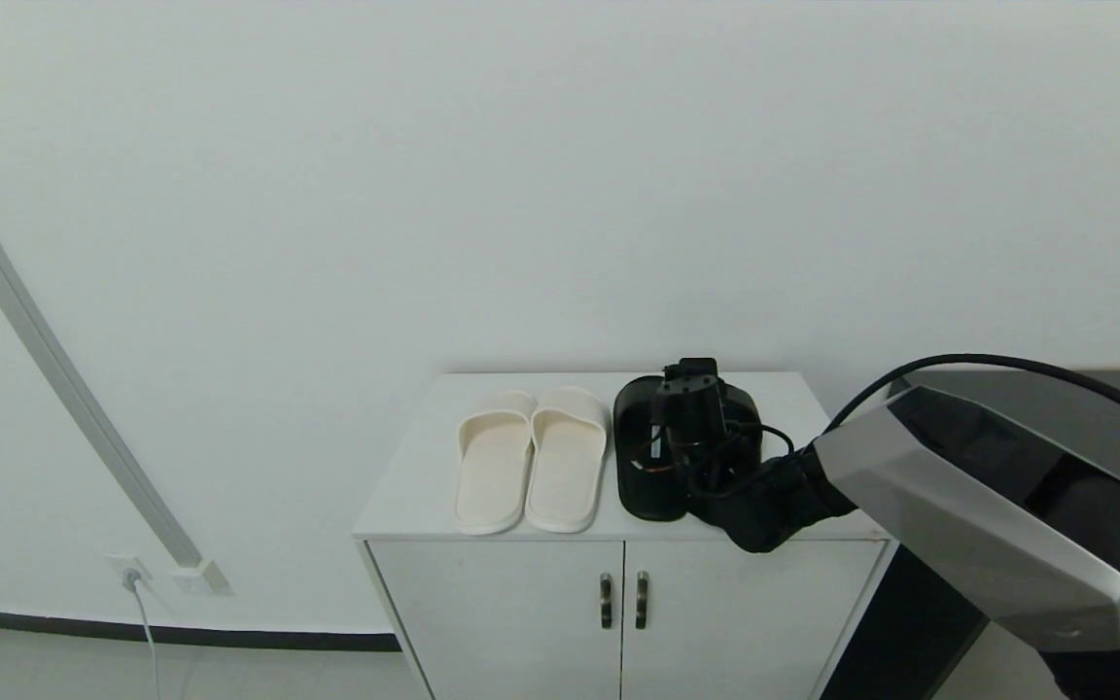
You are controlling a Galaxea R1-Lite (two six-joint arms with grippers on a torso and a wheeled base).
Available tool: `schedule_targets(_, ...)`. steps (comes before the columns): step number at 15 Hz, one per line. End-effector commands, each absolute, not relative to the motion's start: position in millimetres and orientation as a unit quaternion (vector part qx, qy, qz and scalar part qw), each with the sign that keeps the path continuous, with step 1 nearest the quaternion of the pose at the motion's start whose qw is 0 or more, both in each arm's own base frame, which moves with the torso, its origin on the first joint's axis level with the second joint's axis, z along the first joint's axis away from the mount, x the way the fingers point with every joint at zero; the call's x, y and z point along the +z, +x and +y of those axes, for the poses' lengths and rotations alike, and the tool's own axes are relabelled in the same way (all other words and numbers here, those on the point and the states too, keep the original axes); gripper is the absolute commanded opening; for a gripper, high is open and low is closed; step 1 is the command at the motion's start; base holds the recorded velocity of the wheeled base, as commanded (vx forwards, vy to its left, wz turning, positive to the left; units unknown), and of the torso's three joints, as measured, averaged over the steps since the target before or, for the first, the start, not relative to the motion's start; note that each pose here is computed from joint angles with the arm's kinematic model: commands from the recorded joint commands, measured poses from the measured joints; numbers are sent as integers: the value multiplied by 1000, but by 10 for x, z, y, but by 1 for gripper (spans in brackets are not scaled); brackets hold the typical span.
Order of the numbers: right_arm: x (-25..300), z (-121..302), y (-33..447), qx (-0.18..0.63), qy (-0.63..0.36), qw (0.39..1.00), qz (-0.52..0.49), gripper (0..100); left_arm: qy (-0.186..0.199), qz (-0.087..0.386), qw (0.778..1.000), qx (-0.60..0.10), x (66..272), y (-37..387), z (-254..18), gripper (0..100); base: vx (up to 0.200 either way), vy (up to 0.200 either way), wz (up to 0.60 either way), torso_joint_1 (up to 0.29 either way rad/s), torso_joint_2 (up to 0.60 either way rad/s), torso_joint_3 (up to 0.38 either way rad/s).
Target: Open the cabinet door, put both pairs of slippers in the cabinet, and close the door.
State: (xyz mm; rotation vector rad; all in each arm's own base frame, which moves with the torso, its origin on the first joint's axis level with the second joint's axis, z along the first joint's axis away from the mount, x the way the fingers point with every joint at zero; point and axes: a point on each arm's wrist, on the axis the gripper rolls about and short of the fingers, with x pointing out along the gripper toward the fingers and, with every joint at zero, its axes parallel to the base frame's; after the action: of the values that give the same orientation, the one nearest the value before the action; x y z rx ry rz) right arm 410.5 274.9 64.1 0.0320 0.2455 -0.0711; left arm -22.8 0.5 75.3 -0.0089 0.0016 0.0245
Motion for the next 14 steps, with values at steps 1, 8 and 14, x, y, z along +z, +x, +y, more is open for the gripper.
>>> schedule_targets(1,688,2740,4091,-35,18,992,120,0,-5,1,1000,12,754,-227,5,0,0,0,0,0,0,0)
schedule_targets(8,1498,2291,3207,70,17,993,95,0,-3,1,1000,12,753,-228,5,0,0,0,0,0,0,0)
schedule_targets(14,1683,1856,2184,280,9,953,112,0,-4,1,1000,15,753,-228,6,0,0,0,0,0,0,0)
